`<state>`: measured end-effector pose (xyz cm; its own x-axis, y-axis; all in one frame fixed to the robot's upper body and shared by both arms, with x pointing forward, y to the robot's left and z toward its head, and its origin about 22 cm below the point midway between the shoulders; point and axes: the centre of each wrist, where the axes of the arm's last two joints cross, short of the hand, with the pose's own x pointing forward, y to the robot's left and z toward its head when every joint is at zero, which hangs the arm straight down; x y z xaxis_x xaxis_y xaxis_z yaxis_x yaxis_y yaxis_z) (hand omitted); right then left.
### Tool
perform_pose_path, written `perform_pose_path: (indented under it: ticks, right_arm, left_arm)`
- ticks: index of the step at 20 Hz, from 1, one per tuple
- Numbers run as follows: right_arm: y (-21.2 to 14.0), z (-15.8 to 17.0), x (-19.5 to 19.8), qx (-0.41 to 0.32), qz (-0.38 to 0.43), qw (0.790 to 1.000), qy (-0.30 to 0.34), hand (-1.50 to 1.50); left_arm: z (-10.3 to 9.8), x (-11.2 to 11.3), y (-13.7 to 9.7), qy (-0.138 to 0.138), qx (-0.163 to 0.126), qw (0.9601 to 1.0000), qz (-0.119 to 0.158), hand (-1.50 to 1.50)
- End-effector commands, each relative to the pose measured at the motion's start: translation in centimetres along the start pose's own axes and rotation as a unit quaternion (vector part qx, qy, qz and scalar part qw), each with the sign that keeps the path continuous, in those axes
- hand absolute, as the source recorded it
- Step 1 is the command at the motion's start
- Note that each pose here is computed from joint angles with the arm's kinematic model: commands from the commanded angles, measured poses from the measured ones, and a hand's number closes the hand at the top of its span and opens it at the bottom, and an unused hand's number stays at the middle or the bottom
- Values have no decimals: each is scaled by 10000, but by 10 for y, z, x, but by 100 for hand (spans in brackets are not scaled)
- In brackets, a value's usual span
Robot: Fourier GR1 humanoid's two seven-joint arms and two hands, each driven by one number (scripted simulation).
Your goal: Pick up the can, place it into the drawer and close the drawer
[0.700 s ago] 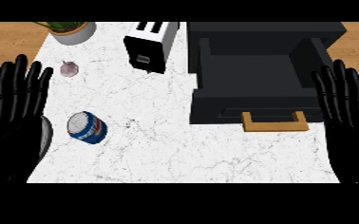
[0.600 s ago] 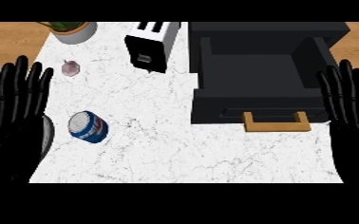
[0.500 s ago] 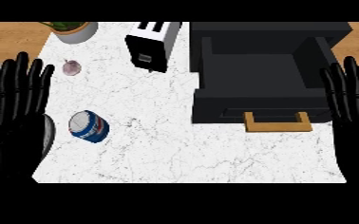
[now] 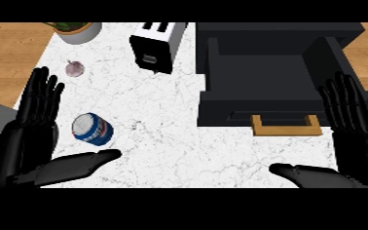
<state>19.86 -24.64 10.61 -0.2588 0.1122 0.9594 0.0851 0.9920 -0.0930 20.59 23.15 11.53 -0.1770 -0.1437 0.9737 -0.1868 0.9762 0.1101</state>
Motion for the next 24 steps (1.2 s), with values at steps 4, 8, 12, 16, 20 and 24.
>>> perform_pose_path:
  ticks: [4,8,12,16,20,24]
  right_arm:
    - [-18,2,1,-107,-12,9997,236,-150]
    - [-26,17,4,-94,56,9994,318,-150]
    - [-51,36,-16,-107,71,9996,267,-150]
    - [-48,24,-10,-41,47,9996,266,-150]
    - [-32,43,-20,-83,38,9997,212,-150]
    - [-51,36,-23,-71,112,9994,308,-150]
  left_arm:
    - [14,15,-10,298,222,9992,-123,-150]
    - [8,11,-2,414,375,9984,47,-150]
    - [27,4,14,549,522,9971,51,-150]
    - [-6,0,4,594,521,9968,90,-150]
    - [3,-17,16,585,622,9964,24,-150]
    - [-16,-28,13,668,571,9961,36,-150]
